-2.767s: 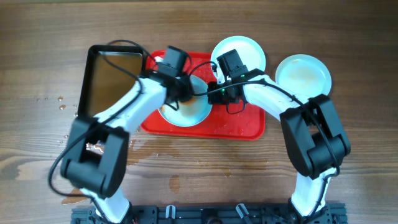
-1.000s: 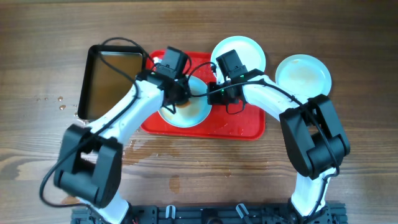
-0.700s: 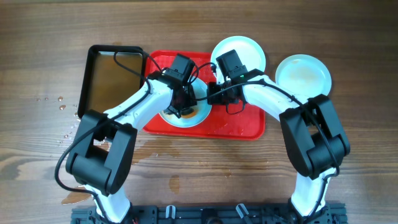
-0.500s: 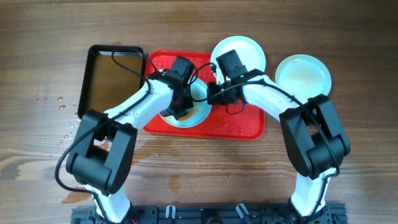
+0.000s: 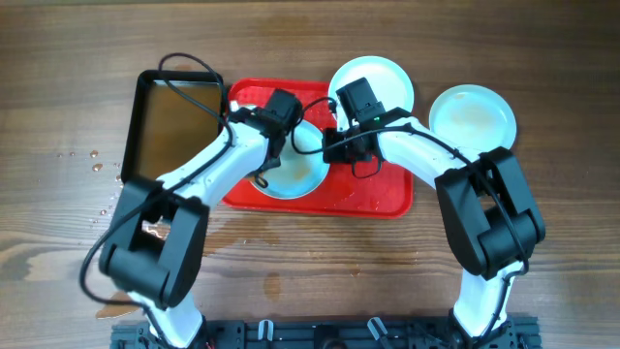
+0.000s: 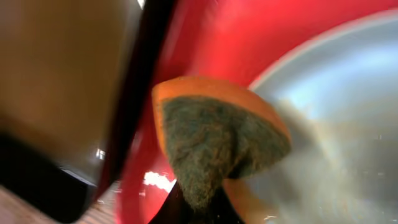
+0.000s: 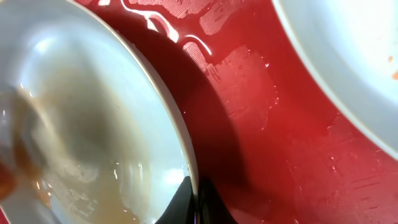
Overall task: Clean dirty plates on tray and stack at the side
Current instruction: 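Withdraw the left gripper with the sponge to the black tray, then lift the cleaned plate with the right gripper and carry it right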
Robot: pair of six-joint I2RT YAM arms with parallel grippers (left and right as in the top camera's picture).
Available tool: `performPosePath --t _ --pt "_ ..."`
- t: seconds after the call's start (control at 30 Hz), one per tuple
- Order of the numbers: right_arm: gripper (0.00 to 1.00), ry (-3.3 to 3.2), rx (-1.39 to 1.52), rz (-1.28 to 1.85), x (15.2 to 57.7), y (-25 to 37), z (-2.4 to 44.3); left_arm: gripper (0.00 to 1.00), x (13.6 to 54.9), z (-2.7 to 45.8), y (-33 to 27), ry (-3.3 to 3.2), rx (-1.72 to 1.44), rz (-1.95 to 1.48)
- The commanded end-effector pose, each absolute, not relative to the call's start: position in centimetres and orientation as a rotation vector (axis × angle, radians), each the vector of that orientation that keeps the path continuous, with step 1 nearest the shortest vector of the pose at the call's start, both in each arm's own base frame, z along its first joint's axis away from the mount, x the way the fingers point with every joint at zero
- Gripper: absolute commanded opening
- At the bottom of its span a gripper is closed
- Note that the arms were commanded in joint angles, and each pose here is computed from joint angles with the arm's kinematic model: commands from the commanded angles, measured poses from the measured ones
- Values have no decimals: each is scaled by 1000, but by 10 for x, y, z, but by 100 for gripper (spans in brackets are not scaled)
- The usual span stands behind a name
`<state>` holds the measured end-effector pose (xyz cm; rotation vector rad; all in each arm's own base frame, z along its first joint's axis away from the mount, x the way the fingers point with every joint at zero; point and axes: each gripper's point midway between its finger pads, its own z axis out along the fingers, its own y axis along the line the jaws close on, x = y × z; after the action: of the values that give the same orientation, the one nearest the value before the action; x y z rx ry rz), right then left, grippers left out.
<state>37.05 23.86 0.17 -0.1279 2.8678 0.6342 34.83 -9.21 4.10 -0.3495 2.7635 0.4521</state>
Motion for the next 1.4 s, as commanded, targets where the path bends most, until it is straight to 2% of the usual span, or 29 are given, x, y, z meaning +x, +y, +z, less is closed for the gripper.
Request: performPosePath --t 0.0,0.2,0.4,0.53,0.73,1.07,1.37 --pt "4 2885 -105 578 373 230 -7 4 369 103 -85 2576 -410 404" --pt "4 2885 -107 579 373 230 -7 4 370 139 -72 2535 -523 217" --pt "4 2887 -104 578 371 229 -1 4 372 120 -33 2650 -796 -75" --pt "4 2826 -119 605 374 232 29 4 367 108 -4 2679 -955 -155" --pt "4 2675 -159 616 380 239 88 4 362 102 12 2738 -901 -176" --pt "4 2451 -243 246 385 213 157 4 362 102 17 2746 -846 -131" --pt "5 2198 -415 -320 390 201 220 4 360 101 26 2743 -868 -89"
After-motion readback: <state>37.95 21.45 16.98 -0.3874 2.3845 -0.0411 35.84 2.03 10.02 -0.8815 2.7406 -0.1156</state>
